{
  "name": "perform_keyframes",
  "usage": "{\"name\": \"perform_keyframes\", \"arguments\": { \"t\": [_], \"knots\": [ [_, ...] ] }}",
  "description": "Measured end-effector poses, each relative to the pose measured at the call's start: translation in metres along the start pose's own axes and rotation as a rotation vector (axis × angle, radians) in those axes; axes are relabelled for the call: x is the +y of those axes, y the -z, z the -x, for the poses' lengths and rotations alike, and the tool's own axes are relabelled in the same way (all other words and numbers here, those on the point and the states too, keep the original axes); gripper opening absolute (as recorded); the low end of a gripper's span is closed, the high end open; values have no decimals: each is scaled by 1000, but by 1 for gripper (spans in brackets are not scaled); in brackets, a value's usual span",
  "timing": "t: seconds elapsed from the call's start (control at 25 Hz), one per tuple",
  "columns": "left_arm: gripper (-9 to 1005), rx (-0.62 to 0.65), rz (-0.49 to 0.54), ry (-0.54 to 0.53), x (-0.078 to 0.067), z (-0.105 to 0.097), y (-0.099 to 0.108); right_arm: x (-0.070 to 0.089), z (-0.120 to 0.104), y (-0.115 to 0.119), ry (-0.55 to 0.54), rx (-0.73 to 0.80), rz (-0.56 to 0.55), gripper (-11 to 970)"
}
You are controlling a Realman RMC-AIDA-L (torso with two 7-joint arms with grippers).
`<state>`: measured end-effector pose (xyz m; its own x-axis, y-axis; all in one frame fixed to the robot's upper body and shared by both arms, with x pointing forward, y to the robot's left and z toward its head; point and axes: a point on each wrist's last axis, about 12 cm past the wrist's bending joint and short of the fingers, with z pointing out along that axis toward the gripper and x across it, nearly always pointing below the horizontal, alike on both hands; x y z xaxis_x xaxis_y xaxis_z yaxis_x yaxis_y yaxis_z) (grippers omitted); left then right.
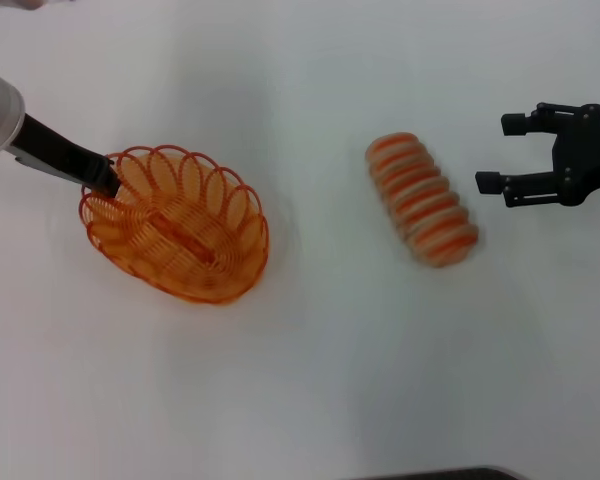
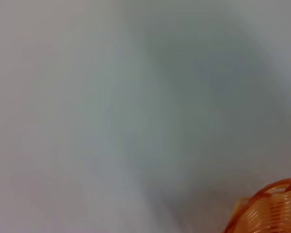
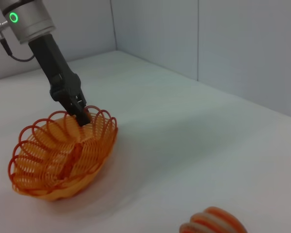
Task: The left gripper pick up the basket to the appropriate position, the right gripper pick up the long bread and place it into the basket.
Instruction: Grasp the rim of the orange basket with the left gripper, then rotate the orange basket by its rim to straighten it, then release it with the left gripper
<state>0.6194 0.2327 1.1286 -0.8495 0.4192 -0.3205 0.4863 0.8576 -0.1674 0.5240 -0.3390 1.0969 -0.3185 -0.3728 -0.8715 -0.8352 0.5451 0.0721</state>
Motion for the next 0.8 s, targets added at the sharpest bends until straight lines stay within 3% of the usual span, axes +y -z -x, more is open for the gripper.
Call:
{"name": "perform_keyframes", "arguments": {
  "t": [0.32,0.8],
  "knots": [
    [114,-1,-39,159,-5,5,12,-8,6,8,-17,-65,-58,916],
    [93,-101,-247,432,-11,-7,4,-19,19,14,-35,-159,-130,916]
  ]
}}
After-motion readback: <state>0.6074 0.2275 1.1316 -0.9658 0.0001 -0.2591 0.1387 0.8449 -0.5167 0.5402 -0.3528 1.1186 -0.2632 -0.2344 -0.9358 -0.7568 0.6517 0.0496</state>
